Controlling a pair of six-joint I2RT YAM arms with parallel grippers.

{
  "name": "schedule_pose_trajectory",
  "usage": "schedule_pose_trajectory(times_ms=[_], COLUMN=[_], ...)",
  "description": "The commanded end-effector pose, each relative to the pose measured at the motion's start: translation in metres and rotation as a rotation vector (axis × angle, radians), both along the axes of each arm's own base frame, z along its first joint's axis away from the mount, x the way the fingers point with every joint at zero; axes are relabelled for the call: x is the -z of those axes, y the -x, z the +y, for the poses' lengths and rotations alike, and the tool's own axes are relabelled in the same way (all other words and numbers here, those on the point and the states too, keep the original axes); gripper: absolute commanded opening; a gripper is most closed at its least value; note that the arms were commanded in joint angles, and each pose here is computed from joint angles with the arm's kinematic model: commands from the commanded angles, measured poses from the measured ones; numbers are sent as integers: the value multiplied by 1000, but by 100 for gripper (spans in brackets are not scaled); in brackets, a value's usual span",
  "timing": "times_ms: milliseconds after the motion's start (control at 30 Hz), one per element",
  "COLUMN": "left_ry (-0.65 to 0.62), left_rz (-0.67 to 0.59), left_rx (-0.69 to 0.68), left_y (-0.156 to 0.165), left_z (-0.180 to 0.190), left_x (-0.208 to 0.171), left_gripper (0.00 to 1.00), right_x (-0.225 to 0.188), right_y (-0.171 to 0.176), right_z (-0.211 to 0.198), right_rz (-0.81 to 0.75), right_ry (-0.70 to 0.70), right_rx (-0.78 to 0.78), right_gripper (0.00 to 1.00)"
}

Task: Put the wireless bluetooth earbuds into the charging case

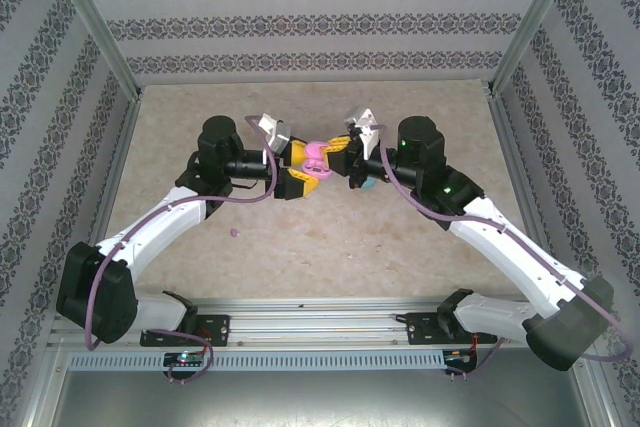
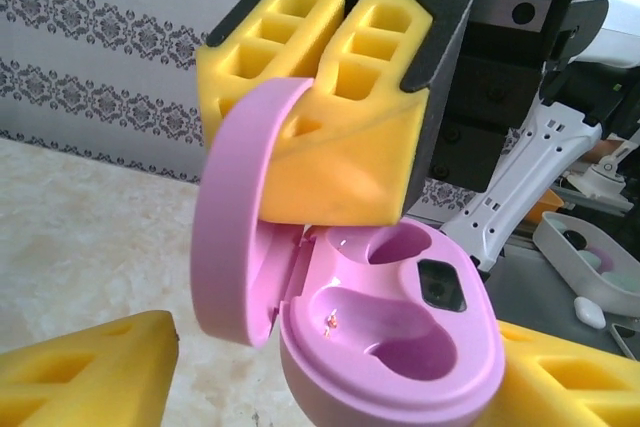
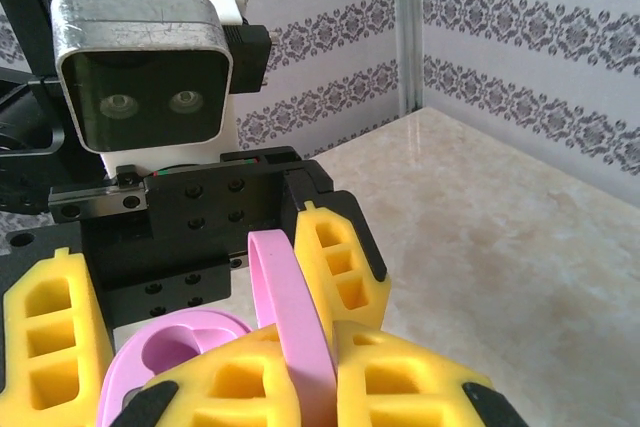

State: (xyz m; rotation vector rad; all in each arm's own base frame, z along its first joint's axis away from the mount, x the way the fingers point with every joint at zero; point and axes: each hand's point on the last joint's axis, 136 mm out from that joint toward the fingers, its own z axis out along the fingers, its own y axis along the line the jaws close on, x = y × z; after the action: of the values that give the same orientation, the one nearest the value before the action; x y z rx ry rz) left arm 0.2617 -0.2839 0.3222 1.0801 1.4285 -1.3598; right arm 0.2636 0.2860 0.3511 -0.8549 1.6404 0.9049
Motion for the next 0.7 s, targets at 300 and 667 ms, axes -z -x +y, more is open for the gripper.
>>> schedule_pose_trajectory(times_ms=[300, 667], left_ry=[69, 44], left_rz=[-33, -21], left_rx=[8, 11], left_y=[-2, 0], left_z=[2, 1], left_x=[-22, -15], left_gripper=[72, 68], right_x=[0, -1], right_y=[9, 7], right_z=[-3, -1], right_rz=[-130, -127], right_ry=[81, 80], right_rx=[32, 34], right_gripper=[2, 2])
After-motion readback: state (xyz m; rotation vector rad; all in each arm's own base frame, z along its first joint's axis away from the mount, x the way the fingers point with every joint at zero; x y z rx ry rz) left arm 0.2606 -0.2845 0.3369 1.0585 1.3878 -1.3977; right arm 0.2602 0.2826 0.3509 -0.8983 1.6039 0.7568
